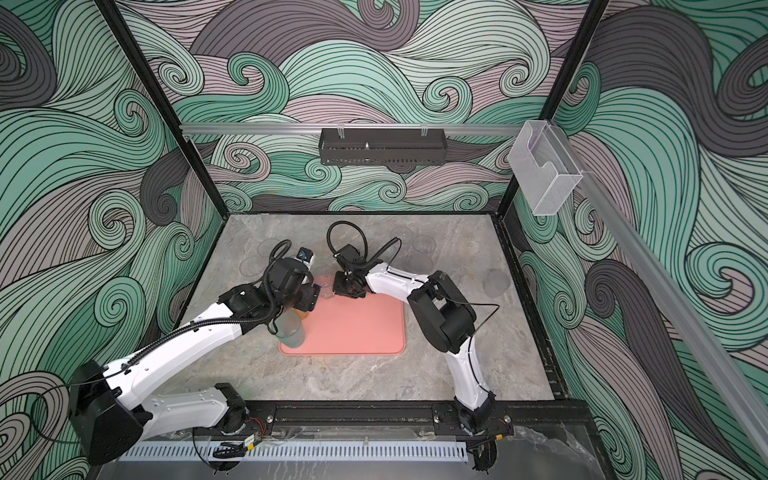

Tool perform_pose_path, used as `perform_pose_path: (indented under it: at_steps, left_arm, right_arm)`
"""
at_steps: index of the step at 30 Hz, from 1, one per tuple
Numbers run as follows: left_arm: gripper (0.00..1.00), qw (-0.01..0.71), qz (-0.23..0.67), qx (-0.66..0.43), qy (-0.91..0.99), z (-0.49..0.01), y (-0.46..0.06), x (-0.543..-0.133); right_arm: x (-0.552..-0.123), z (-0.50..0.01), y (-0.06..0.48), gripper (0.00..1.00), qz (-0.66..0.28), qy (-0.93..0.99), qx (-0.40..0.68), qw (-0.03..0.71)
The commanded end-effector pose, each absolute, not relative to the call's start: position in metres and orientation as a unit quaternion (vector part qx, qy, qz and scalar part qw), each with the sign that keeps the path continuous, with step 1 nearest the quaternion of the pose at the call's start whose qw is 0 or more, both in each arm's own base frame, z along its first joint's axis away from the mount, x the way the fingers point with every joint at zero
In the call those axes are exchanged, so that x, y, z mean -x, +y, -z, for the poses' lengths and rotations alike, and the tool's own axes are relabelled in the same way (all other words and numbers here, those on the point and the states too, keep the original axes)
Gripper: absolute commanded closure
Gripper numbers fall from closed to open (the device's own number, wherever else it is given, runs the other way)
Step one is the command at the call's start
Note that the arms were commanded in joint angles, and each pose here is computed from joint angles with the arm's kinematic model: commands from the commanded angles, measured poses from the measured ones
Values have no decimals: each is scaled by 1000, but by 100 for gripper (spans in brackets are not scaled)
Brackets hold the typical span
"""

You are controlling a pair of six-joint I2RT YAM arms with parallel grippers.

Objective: Place the glasses into the tray
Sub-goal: Move the glass to the tray.

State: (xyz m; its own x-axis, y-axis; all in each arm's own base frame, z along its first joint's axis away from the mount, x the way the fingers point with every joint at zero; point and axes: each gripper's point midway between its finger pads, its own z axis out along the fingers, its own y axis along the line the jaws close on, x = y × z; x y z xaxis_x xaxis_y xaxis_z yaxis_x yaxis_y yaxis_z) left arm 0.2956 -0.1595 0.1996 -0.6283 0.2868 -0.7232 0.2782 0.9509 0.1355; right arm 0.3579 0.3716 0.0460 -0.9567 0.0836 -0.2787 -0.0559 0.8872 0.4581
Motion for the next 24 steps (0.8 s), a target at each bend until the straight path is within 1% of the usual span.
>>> perform_pose_path:
  at_steps: [1,9,15,19,24]
  left_arm:
    - [24,430,-18,-145,891,-215,-150,-301]
    - [24,431,-19,-140,891,-216,-147,-300]
    - [24,441,-19,-133,888,-224,-142,-302]
    - [25,449,-24,-111,886,-237,-125,-307]
    - [28,445,-17,-45,894,-252,-89,-317]
  right_arm:
    - [-364,-51,380,70,-244,957,-12,156]
    - [-363,-47,379,70,-237,959,-6,154]
    - [-359,-67,368,70,-224,959,17,170]
    - [-354,-87,358,69,-214,959,42,183]
    - [-342,-109,343,68,-206,956,63,198]
